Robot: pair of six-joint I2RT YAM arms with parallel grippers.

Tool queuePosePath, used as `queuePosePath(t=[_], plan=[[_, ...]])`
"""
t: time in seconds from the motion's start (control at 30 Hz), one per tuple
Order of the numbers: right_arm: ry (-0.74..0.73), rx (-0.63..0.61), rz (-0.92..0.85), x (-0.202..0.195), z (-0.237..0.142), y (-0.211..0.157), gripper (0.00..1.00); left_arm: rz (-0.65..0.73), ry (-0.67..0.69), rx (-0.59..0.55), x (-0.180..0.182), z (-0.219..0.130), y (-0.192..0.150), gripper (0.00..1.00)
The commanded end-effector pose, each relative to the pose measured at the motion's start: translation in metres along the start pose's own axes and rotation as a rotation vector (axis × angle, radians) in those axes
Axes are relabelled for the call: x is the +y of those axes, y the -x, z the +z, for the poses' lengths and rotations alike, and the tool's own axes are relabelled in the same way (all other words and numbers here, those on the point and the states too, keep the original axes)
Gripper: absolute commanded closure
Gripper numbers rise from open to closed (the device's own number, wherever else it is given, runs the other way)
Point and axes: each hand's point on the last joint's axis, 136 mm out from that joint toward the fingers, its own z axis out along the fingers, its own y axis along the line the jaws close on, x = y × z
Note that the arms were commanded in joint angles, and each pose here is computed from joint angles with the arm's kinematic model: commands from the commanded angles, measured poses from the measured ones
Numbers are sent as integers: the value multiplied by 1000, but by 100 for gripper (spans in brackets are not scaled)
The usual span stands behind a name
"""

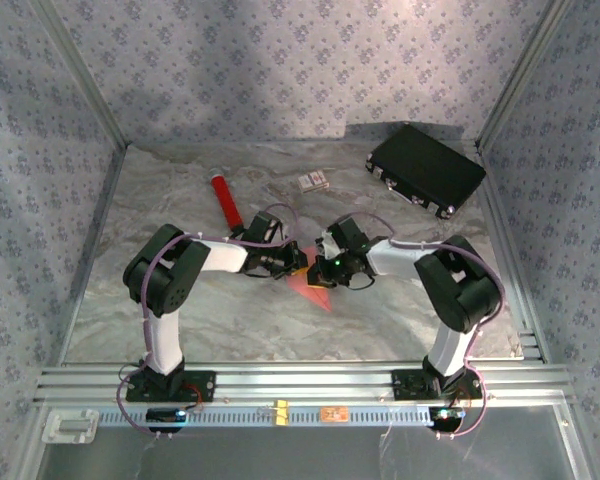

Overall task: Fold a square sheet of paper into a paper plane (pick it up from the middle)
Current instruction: Fourth fold the wing at the center of the table.

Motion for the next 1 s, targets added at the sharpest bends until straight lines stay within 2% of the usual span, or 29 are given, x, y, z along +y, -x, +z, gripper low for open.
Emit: queuePosePath(t=[0.0,0.13,0.33,0.47,0.97], plan=[[-76,29,59,-22,6,-8,100,-97,157,23,57,7,-15,94],[-60,53,79,-32,7,-23,100,-98,158,22,57,7,-15,93],[26,-2,24,2,-18,-12,100,-97,157,22,57,7,-14,94],[42,7,14,10,-27,-17,100,-98,158,22,58,7,-14,93],[-25,85,103,-39,-13,-58,100,-98,160,22,57,6,-15,94]])
